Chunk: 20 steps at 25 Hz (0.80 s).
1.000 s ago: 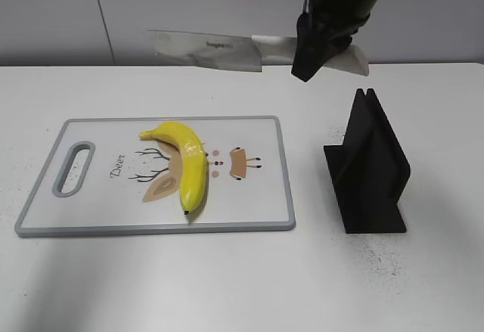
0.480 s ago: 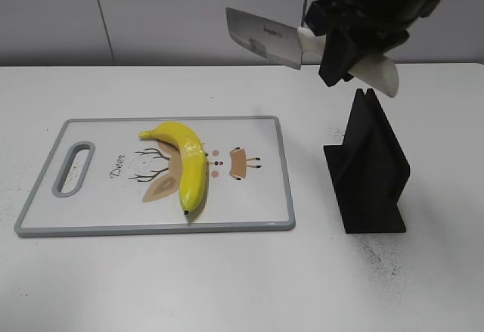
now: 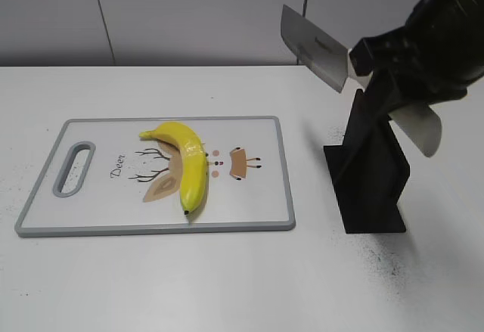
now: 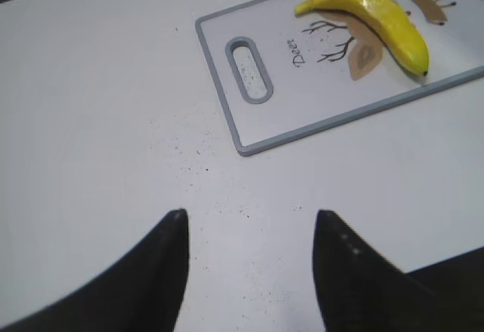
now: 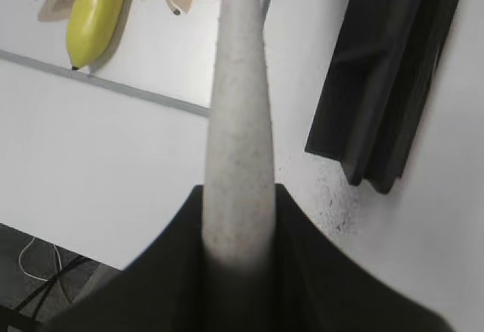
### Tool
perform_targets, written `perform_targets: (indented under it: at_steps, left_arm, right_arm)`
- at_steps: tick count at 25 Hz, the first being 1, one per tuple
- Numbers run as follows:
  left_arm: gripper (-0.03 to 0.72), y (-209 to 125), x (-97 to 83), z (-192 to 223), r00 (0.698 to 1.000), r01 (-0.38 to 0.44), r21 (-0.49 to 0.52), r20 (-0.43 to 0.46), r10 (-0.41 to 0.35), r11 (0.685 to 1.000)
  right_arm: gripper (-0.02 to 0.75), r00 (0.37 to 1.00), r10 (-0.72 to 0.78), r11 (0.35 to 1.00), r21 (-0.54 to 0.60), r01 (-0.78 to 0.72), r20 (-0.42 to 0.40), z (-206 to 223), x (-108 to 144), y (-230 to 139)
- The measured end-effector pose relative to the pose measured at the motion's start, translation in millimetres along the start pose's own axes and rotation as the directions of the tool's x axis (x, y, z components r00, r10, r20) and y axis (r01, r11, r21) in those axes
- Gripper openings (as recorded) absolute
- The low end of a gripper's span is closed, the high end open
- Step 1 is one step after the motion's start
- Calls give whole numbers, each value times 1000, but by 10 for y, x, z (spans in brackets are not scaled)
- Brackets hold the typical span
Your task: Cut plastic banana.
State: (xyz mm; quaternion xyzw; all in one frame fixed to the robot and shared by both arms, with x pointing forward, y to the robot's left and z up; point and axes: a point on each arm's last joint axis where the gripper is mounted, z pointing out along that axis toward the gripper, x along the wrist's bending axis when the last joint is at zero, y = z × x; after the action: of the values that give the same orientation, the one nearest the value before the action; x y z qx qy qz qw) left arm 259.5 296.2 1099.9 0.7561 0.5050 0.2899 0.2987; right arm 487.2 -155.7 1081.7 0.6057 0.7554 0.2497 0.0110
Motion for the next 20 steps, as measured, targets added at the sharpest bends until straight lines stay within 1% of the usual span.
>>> perform_targets:
  at_steps: [2, 6, 9, 11, 13, 16, 20]
  left_arm:
    - [502, -133, -28, -73, 1000, 0, -56, -10, -1, 998]
    - [503, -338, -87, -119, 1000, 8, -120, -1, -8, 993]
    - [502, -446, -131, -137, 1000, 15, -163, 17, -12, 987]
    - [501, -509, -151, -103, 1000, 18, -166, 27, -14, 986]
    - [501, -558, -162, -36, 999, 20, -147, 33, -15, 989]
    - [501, -602, -178, 92, 999, 28, -134, 45, -22, 991]
    - [501, -565, -174, 162, 999, 36, -184, 43, -28, 982]
  right_arm:
    - [160, 999, 35, 999, -3, -35, 5, -7, -37, -110]
    - [160, 995, 92, 995, -27, -91, 43, -41, -132, -310]
    - [160, 992, 107, 994, -39, -105, 65, -83, -184, -433]
    - [160, 991, 117, 993, -41, -115, 69, -97, -203, -491]
    - [160, 988, 136, 990, -40, -133, 79, -90, -220, -518]
    - [160, 978, 179, 983, -50, -174, 110, -81, -257, -528]
    - [160, 965, 224, 973, -95, -212, 137, -86, -291, -499]
